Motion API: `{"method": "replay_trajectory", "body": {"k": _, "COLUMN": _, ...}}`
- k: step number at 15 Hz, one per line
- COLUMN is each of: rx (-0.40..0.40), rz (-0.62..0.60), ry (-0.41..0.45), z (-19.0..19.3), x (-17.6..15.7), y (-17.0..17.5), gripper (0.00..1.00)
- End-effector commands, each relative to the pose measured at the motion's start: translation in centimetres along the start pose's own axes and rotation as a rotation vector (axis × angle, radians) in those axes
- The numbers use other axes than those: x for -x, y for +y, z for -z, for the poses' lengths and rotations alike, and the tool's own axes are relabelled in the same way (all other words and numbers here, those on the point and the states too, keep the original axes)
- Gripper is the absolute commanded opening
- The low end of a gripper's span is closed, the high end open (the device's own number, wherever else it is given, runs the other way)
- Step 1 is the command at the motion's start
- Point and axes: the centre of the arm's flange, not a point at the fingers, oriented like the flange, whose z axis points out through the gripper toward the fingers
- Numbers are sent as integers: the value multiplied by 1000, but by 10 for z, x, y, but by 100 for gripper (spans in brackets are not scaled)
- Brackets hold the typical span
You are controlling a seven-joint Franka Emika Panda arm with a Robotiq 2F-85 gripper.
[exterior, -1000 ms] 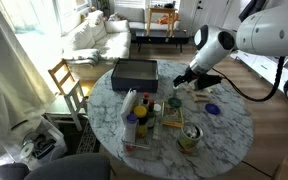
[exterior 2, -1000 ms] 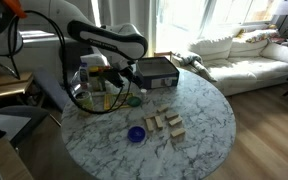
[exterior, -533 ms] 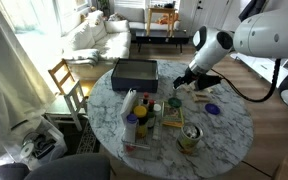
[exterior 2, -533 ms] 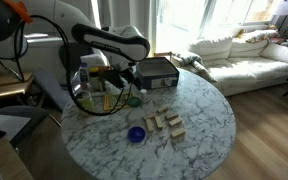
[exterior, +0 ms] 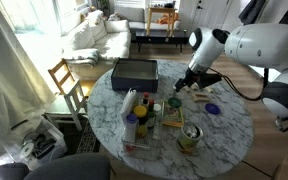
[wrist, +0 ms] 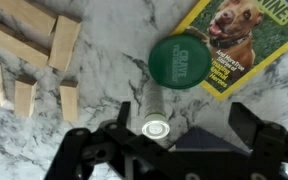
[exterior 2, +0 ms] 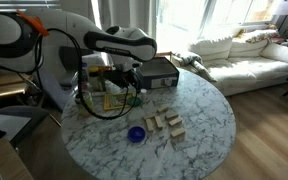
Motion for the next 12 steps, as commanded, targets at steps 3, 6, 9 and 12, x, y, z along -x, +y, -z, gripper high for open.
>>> {"method": "replay_trajectory", "body": {"k": 3, "rx": -14, "rz": -31, "ry": 62, "z": -36, "x": -47, "y": 0, "gripper": 100}}
{"method": "replay_trajectory", "body": {"k": 6, "rx": -27, "rz": -39, "ry": 142, "z": -45, "x": -51, "y": 2, "gripper": 100}}
{"method": "replay_trajectory", "body": {"k": 9, "rx": 10, "rz": -47, "ry": 188, "z": -58, "x": -49, "y": 10, "gripper": 100}}
{"method": "replay_trajectory", "body": {"k": 12, "rx": 32, "rz": -62, "ry": 217, "z": -71, "x": -46, "y": 18, "gripper": 99}}
